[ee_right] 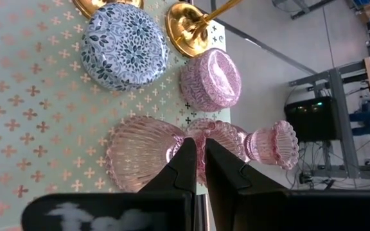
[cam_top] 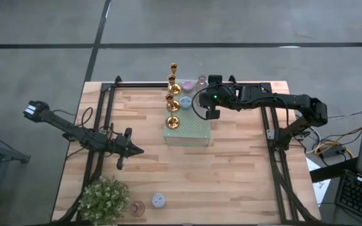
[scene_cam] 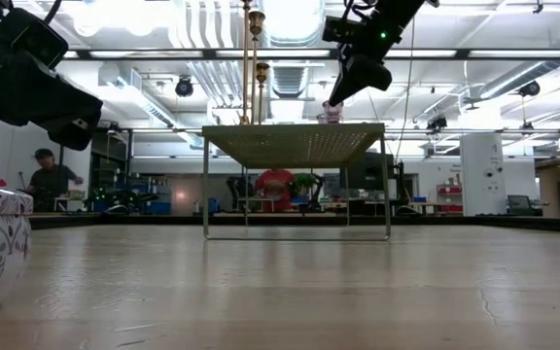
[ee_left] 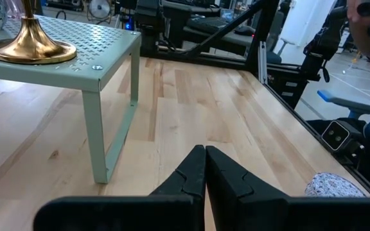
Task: Pick & Place candle stick holders
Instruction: Put the top pink glass candle holder on the shelf
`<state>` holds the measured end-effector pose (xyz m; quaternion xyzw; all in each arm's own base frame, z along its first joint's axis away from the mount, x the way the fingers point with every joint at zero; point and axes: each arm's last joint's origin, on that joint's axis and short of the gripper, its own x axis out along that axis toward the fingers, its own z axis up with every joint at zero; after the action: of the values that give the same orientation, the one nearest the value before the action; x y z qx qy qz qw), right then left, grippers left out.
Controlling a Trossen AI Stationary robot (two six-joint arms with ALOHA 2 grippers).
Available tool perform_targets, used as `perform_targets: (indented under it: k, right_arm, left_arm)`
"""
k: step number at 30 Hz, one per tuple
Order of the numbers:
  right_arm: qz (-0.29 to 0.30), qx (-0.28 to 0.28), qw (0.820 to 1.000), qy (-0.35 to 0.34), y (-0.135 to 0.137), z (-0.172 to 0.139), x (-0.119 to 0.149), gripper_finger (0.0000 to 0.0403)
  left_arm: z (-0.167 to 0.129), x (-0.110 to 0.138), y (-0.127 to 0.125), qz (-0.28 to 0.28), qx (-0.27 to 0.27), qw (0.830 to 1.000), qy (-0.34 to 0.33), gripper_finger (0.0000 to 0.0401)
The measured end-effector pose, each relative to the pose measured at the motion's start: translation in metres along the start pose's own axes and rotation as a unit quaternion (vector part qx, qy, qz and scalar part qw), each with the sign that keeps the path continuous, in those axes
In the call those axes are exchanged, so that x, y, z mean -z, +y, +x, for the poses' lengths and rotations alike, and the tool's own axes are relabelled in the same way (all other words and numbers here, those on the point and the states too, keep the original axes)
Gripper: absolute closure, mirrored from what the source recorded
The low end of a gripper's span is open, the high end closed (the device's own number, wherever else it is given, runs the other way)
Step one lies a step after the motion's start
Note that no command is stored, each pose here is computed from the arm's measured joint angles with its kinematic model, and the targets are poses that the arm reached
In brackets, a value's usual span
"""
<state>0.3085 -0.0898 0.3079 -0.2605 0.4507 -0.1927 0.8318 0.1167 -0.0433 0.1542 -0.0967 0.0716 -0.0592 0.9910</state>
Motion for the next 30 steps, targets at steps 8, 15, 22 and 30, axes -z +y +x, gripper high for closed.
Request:
perform_targets:
  k: [8,15,22,30]
  right_arm:
    - [0.011,-0.001,1.000,-0.001,-0.0003,0.0000,0.0000,0.0390]
    - [0.023,-0.001,1.000,-0.001,-0.0004,0.0001,0.0000,0.0390]
    - [0.028,0.000,1.000,-0.007,-0.0010,0.0004,-0.0011,0.0390]
    - [0.028,0.000,1.000,-0.007,-0.0007,0.0003,-0.0012,0.0390]
  left_arm:
    - [0.0000,0.0000,-0.0001,0.000,0.000,1.000,0.000,0.0387]
    - [0.0000,0.0000,0.0000,0.000,0.000,1.000,0.000,0.0387]
    - [0.0000,0.0000,0.0000,0.000,0.000,1.000,0.000,0.0387]
    - [0.0000,0.0000,0.0000,0.000,0.000,1.000,0.000,0.0387]
